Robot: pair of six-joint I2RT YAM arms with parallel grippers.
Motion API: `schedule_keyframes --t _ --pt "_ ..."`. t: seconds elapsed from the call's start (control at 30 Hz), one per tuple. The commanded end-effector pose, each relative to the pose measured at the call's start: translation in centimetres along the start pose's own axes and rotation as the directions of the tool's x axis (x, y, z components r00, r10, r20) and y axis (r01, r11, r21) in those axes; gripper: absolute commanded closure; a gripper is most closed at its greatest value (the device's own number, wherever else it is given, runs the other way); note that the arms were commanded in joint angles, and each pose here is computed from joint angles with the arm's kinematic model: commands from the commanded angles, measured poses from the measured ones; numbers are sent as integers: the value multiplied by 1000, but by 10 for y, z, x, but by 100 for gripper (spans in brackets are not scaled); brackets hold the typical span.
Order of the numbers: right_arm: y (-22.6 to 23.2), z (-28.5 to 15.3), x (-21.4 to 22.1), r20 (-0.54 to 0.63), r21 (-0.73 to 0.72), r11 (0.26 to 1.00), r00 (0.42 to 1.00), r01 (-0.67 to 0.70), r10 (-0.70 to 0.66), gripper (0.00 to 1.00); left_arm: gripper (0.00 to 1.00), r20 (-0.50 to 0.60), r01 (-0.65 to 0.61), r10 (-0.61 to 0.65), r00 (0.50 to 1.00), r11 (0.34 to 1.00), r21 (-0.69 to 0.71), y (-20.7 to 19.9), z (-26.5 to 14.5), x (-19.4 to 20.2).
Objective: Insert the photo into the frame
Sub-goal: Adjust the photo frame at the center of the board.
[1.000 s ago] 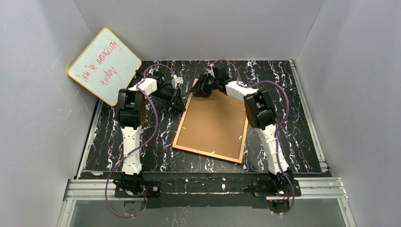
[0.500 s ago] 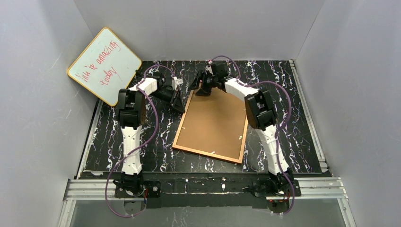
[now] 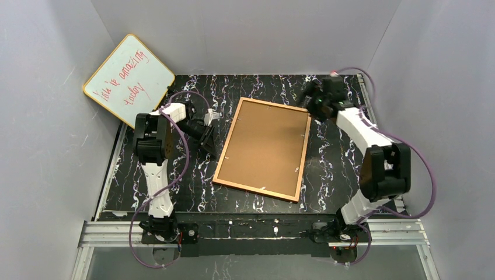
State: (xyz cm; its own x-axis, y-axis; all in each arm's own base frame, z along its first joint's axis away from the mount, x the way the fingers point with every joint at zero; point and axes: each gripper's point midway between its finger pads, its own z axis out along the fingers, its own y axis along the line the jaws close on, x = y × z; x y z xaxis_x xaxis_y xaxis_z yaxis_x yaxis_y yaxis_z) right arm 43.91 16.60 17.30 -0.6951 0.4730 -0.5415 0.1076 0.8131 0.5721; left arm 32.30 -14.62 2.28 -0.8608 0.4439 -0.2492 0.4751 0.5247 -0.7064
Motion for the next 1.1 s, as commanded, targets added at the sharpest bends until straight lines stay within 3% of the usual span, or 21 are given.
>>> schedule_keyframes --t 0.0,0.1,0.23,0.47,0.67,0.77,0.93,1.03,1.07 --pt "-103 -13 23 22 252 958 991 -136 135 2 77 -105 -76 67 992 994 -83 6 3 34" --pt "-123 -13 40 5 261 951 985 -166 170 2 77 -126 -83 72 989 993 -79 0 11 47" --pt "-112 4 58 -84 168 967 975 -190 206 2 77 -154 -102 91 984 993 -66 -11 22 59" --pt "-81 36 45 -154 22 976 964 -215 215 2 75 -179 -163 161 970 987 3 -42 41 68" --pt "-57 64 30 -197 -25 989 970 -148 140 2 72 -207 -217 231 950 972 88 -73 72 67" --pt "-60 74 27 -224 38 995 970 -91 97 2 71 -230 -242 261 938 964 108 -86 84 68" --pt "-66 57 -2 -125 167 986 992 6 15 2 64 -234 -305 327 916 944 126 -96 52 62" --pt "-45 41 -18 -60 58 997 997 -50 54 2 57 -137 -313 326 935 943 109 -95 11 40" --pt "-39 35 -19 -93 -1 994 990 -107 107 2 52 -93 -305 313 945 948 93 -91 -8 31"
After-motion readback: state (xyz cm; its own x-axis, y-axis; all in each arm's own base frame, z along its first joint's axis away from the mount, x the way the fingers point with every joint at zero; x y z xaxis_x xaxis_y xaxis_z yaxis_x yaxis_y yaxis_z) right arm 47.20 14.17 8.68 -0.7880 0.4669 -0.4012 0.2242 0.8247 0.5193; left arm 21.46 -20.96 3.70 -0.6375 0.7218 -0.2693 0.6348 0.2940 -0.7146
